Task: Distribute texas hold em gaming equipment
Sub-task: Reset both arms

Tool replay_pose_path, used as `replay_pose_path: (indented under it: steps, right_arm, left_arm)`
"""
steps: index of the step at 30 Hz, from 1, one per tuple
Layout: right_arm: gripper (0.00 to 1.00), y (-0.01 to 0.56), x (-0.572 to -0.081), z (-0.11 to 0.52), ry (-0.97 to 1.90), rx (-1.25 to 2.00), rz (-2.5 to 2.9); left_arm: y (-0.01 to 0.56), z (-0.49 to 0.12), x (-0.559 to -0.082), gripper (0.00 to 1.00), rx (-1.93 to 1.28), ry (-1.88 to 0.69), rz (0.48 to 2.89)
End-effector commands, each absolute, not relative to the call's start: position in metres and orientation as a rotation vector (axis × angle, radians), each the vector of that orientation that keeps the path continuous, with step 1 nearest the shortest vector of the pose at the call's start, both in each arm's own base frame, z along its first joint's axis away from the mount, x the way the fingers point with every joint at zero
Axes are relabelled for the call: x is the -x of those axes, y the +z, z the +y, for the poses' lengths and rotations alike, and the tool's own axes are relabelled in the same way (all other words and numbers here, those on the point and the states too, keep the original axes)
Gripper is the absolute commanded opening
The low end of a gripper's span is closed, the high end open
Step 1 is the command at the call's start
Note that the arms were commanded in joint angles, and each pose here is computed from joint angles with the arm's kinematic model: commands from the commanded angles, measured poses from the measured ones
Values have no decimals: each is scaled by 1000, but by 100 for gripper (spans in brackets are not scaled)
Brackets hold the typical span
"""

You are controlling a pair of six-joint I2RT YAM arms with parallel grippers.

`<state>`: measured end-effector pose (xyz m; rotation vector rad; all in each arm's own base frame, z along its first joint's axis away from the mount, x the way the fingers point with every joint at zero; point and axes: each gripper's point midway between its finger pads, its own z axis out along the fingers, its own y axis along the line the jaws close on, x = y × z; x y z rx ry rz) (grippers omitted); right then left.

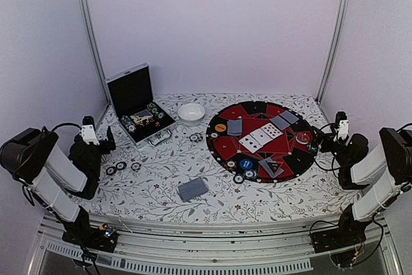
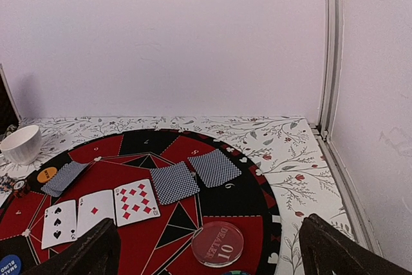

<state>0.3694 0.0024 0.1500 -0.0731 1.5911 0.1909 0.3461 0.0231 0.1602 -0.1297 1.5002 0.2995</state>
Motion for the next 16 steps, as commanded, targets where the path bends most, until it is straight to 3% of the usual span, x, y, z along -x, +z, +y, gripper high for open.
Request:
replay_pose_path:
  steps: [1, 16]
  right_arm:
    - [99, 161, -371, 5, 188, 111, 1544]
    - [99, 160, -371, 5, 186, 106, 1547]
  left_arm:
    - [167, 21, -357, 98, 126, 243, 1493]
    - [162, 23, -370, 98, 130, 259, 1528]
